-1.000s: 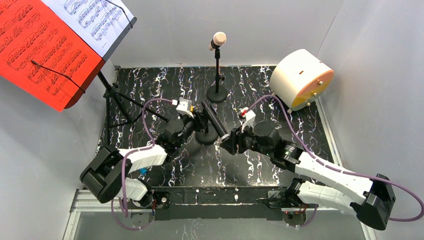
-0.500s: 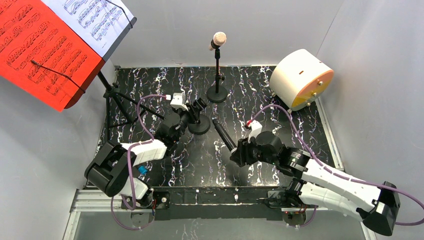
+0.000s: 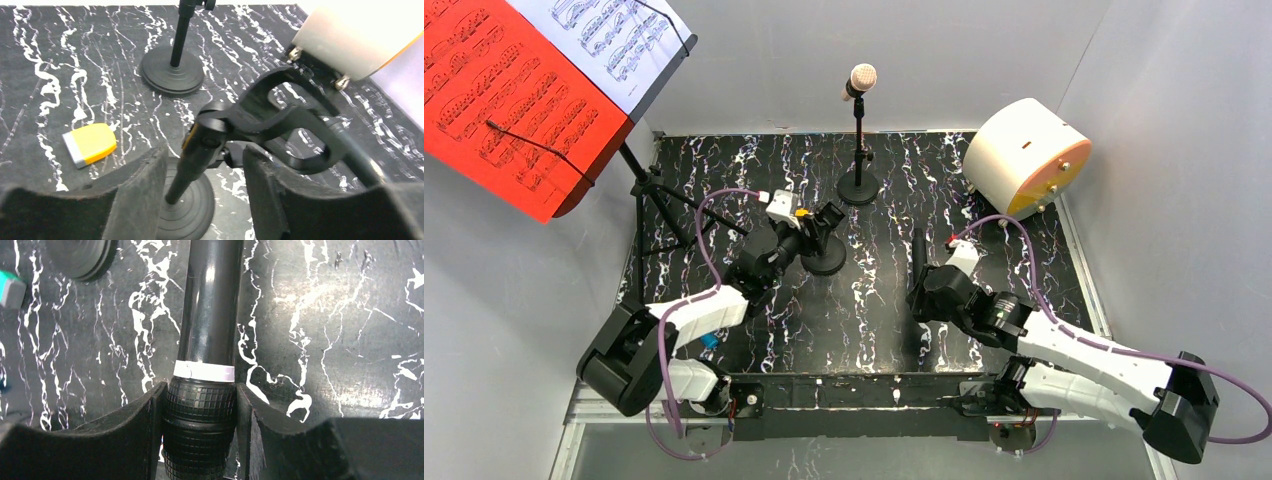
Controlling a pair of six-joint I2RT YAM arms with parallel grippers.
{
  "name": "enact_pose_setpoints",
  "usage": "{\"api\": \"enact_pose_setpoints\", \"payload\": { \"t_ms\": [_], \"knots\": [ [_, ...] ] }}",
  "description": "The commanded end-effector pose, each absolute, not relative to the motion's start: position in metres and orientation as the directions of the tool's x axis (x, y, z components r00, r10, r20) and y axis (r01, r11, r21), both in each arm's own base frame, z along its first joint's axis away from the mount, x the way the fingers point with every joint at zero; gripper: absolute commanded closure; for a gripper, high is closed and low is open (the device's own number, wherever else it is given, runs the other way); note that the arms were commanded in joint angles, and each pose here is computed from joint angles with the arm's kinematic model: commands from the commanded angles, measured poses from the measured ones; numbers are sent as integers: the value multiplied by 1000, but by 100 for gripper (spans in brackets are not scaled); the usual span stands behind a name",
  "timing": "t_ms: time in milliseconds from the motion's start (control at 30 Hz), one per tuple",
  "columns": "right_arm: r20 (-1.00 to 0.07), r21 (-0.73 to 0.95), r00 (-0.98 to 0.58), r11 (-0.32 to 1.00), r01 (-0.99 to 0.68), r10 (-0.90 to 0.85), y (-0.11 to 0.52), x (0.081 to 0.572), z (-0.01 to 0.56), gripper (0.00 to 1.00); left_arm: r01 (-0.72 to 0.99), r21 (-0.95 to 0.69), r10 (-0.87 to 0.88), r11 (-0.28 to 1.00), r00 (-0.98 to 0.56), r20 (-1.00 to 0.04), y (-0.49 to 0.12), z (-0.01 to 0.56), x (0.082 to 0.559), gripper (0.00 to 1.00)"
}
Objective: Pack up the instrument practice props
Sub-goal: Place the microphone at the center of the board.
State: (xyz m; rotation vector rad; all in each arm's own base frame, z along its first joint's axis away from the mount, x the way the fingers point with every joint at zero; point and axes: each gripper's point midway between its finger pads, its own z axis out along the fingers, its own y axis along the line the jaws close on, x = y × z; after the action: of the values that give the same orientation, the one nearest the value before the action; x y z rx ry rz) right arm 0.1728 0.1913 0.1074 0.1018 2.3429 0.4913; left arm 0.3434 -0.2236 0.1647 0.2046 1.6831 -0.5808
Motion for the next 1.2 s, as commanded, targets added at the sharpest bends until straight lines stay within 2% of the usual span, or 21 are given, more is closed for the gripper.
{"api": "enact_pose_setpoints", "payload": {
  "t_ms": [0,167,467,567,733,933,1167],
  "knots": [
    [-636,450,-659,887,107,403,188,195,119,99,460,-268,-191,847,-207,-960,-222,177,335,41],
    [-639,469,-576,852,235,510,170,213,112,99,439,-282,-194,853,-234,-953,-217,186,329,32],
    [-590,495,-387,696,520,708,106,243,92,99,311,-370,-270,876,-319,-908,-184,212,299,24],
    [-603,493,-301,642,587,739,82,255,90,99,243,-339,-248,909,-339,-908,-164,225,289,16],
    [-591,543,-152,530,651,792,47,278,90,99,231,-214,-145,949,-284,-948,-142,286,285,2],
    [-569,555,-68,444,703,819,9,309,81,99,238,-40,15,970,-224,-975,-135,323,299,2],
    [-611,506,-27,417,755,791,-10,343,66,90,263,-2,24,965,-99,-995,-131,302,306,2]
  ]
}}
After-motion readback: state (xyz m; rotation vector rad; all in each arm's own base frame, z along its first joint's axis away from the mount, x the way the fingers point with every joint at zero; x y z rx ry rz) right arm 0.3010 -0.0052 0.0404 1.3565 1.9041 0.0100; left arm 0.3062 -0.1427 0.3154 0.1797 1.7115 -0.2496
